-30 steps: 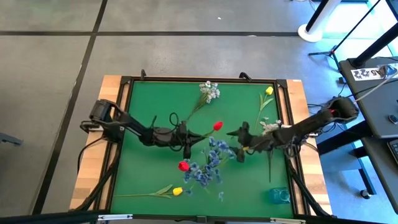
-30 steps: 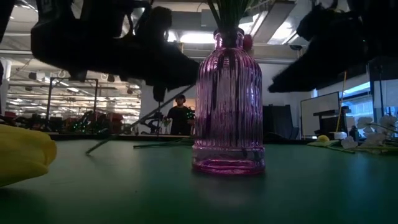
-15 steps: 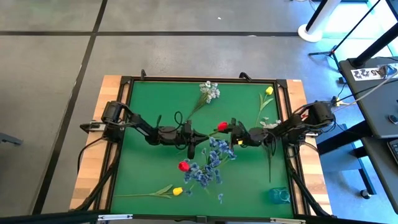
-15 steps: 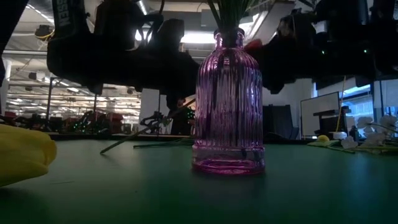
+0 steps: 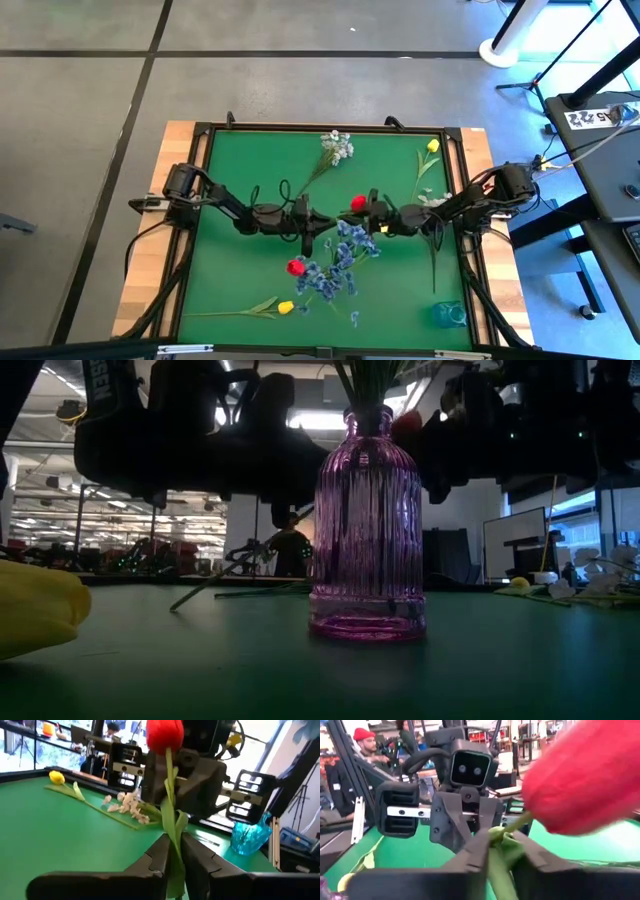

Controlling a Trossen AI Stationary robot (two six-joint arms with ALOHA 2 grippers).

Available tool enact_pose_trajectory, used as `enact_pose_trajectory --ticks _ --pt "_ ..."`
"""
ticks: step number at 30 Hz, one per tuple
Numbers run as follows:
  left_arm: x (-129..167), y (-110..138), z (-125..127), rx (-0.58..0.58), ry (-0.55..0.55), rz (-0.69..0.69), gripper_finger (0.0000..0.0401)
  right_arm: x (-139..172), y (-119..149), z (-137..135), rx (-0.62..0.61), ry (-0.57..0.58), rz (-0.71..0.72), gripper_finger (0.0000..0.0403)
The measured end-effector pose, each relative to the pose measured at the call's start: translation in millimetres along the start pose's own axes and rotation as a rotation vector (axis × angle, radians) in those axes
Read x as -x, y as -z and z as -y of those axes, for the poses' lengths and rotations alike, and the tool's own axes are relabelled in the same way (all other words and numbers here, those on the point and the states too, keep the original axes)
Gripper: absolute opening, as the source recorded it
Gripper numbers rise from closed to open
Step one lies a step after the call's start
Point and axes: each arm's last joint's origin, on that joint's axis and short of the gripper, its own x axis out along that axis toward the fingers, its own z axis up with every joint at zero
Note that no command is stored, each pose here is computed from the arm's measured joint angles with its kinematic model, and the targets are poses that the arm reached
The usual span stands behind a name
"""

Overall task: Sort flowers into vase by color
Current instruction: Put the red flower into the violet vase

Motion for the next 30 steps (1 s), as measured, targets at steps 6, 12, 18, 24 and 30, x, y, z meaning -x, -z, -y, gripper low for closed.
enact_pose_trajectory --ticks 6,12,18,24,30 --pt "0.4 1.9 0.6 0.017 0.028 -0.064 0.0092 -0.5 -5.7 -2.0 0.011 -0.029 0.010 0.0022" --pt "23.0 -22.8 13.3 0.041 -0.011 -0.376 0.0116 17.9 -22.3 -17.4 0.102 -0.092 -0.062 0.0007" --pt "70.5 -66.9 53.9 0.100 0.024 -0.455 0.0102 51.3 -58.1 -51.5 0.256 -0.152 -0.208 0.0006" --pt "108.9 -83.6 93.9 0.082 -0.003 -0.339 0.0086 93.2 -98.0 -97.9 0.261 -0.342 -0.335 0.0008" --pt "127.2 -59.2 123.0 0.080 -0.008 -0.368 0.0073 127.0 -103.8 -149.1 0.283 -0.503 -0.276 0.0006"
